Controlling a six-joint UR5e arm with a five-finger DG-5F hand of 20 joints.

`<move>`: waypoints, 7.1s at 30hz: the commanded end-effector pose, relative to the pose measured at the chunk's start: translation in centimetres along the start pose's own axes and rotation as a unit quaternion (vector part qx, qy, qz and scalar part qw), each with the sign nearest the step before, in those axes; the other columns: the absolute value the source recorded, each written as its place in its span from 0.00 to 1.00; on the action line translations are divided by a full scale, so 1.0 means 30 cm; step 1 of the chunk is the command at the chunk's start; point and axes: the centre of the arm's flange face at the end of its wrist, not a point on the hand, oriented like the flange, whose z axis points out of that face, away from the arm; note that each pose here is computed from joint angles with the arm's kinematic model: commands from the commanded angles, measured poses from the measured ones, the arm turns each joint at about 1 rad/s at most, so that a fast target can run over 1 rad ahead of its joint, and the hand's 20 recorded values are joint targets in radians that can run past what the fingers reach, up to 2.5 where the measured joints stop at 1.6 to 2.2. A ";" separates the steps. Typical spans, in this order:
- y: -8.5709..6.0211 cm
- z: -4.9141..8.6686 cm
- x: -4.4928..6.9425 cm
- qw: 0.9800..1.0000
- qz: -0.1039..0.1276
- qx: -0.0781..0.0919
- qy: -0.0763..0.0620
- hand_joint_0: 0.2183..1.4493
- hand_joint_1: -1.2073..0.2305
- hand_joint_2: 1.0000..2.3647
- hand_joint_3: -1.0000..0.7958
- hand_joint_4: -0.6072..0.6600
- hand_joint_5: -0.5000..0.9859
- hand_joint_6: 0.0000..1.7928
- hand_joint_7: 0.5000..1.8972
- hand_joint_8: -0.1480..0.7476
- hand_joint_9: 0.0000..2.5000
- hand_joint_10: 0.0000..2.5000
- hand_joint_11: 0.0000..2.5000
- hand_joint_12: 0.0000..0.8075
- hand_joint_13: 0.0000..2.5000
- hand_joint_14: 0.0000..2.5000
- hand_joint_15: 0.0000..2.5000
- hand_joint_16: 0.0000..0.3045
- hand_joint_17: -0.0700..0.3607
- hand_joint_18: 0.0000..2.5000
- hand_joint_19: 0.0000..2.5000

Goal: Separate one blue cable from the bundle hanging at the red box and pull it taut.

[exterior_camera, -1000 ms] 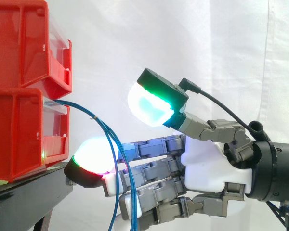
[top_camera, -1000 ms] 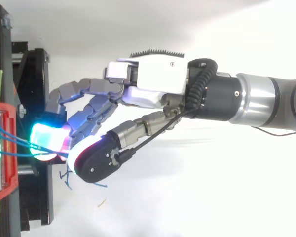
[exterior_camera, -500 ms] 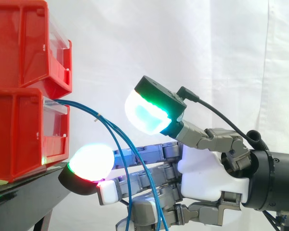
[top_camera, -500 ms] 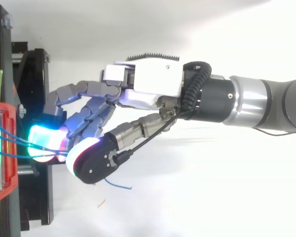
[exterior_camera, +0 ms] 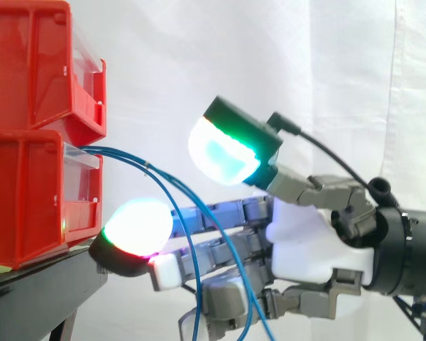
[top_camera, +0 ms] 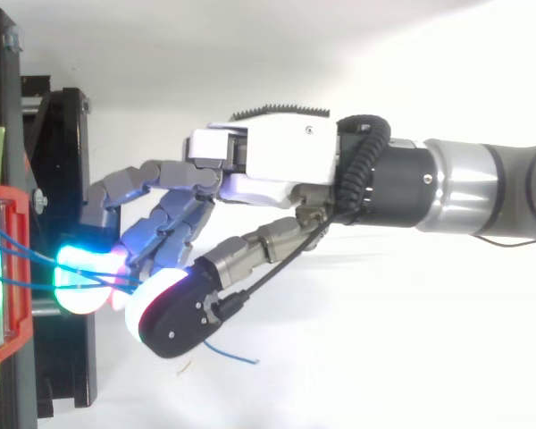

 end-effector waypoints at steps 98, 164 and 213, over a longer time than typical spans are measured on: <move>0.212 -0.036 -0.010 0.999 -0.023 0.028 -0.020 0.43 0.21 0.01 0.33 0.53 0.20 0.50 0.44 0.52 0.40 0.01 0.45 0.49 0.50 0.01 0.44 0.16 0.42 0.38 0.28; 0.193 -0.039 -0.007 0.999 -0.025 0.035 -0.020 0.45 0.17 0.01 0.33 0.54 0.21 0.48 0.49 0.52 0.39 0.01 0.44 0.50 0.47 0.01 0.42 0.16 0.42 0.37 0.28; 0.173 -0.068 0.004 0.991 -0.090 0.076 -0.058 0.26 0.47 0.00 0.28 0.59 0.21 0.48 0.43 0.56 0.42 0.01 0.44 0.53 0.48 0.01 0.42 0.18 0.44 0.39 0.30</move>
